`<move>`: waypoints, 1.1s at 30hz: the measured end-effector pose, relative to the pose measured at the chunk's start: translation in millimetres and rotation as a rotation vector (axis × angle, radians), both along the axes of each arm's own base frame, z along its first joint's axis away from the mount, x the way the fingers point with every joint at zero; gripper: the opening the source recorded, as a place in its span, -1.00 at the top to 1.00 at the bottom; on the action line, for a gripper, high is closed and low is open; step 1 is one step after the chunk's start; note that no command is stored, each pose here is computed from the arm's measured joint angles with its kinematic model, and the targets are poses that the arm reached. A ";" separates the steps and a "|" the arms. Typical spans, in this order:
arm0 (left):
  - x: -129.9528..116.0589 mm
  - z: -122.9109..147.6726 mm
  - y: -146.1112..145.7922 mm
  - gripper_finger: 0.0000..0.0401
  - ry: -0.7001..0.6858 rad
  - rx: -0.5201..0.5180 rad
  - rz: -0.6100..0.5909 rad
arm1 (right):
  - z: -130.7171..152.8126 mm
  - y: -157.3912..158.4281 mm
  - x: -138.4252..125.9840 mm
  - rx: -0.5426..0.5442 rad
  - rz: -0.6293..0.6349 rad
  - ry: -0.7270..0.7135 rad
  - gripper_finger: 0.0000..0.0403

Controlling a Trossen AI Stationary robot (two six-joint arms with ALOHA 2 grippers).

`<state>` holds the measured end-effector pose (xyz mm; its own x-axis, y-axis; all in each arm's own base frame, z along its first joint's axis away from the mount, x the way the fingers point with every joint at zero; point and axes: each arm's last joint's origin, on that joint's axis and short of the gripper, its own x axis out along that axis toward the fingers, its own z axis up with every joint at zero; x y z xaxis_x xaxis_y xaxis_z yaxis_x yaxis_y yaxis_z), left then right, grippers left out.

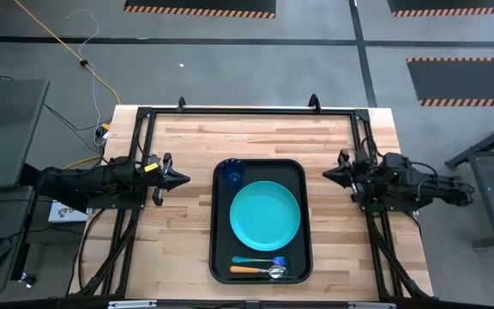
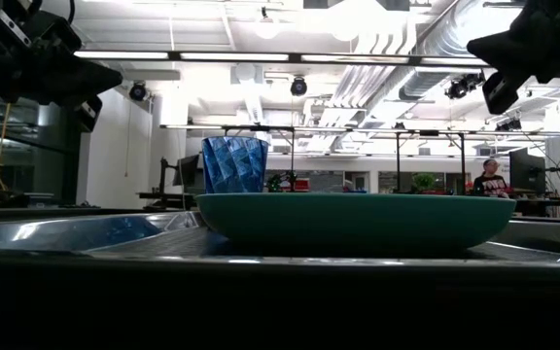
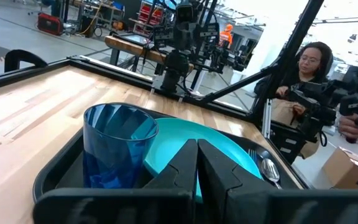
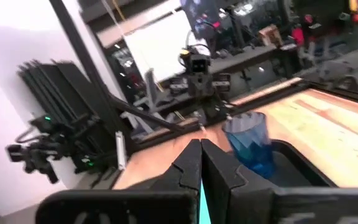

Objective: Pick and place plate/cup/fork/spoon on tray
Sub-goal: Return to Home Position

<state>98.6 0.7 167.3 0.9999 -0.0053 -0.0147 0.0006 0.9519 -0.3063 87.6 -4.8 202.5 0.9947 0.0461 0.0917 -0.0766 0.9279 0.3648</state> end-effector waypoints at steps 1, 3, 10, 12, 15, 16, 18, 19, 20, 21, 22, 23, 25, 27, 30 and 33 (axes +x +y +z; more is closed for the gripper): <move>0.0 0.0 0.0 0.98 0.000 0.000 0.000 | -3.4 0.4 1.8 0.003 0.011 -0.018 1.00; 0.0 0.0 0.0 0.98 0.000 0.000 0.000 | -12.4 1.2 5.4 0.011 0.027 -0.051 1.00; 0.0 0.0 0.0 0.98 0.000 0.000 0.000 | -28.3 0.9 9.2 -0.049 -0.035 0.006 1.00; 0.0 0.0 0.0 0.98 0.000 0.000 0.000 | -33.3 -0.7 9.5 -0.109 -0.094 0.059 1.00; 0.0 0.0 0.0 0.98 0.000 0.000 0.000 | -34.5 -2.6 9.9 -0.210 -0.158 0.084 1.00; 0.0 -0.1 0.0 0.98 0.001 0.000 0.000 | -34.1 -3.4 9.8 -0.226 -0.182 0.082 1.00; 0.0 0.0 0.0 0.98 0.000 0.000 0.000 | -33.9 -3.7 9.7 -0.245 -0.195 0.083 1.00; 0.0 0.0 0.0 0.98 0.000 0.000 0.000 | -34.0 -3.7 9.7 -0.248 -0.195 0.084 1.00; 0.0 -0.1 0.0 0.98 0.001 0.000 0.000 | -34.0 -3.7 9.8 -0.246 -0.193 0.084 1.00; 0.0 0.0 0.0 0.98 0.000 0.000 0.000 | -34.1 -3.6 9.8 -0.244 -0.189 0.084 1.00; 0.0 0.0 0.0 0.98 0.000 0.000 0.000 | -34.1 -3.5 9.8 -0.246 -0.186 0.084 1.00; 0.0 0.0 0.0 0.98 0.000 0.000 0.000 | -34.2 -3.5 9.8 -0.248 -0.186 0.085 1.00; 0.0 0.0 0.0 0.98 0.000 0.000 0.000 | -34.2 -3.4 9.8 -0.248 -0.185 0.085 1.00; 0.0 0.0 0.0 0.98 0.001 0.000 0.000 | -34.3 -3.4 9.8 -0.249 -0.182 0.085 1.00; 0.0 0.1 0.0 0.98 0.000 0.000 0.000 | -34.3 -3.4 9.8 -0.249 -0.182 0.085 1.00; 0.0 0.0 0.0 0.98 0.000 0.000 0.000 | -34.3 -3.4 9.8 -0.249 -0.182 0.086 1.00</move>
<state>98.6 0.7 167.3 0.9999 -0.0057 -0.0151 0.0008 0.9519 -0.3063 97.4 -8.2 168.2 0.9923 -0.1229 0.0154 0.1201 0.9851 0.1232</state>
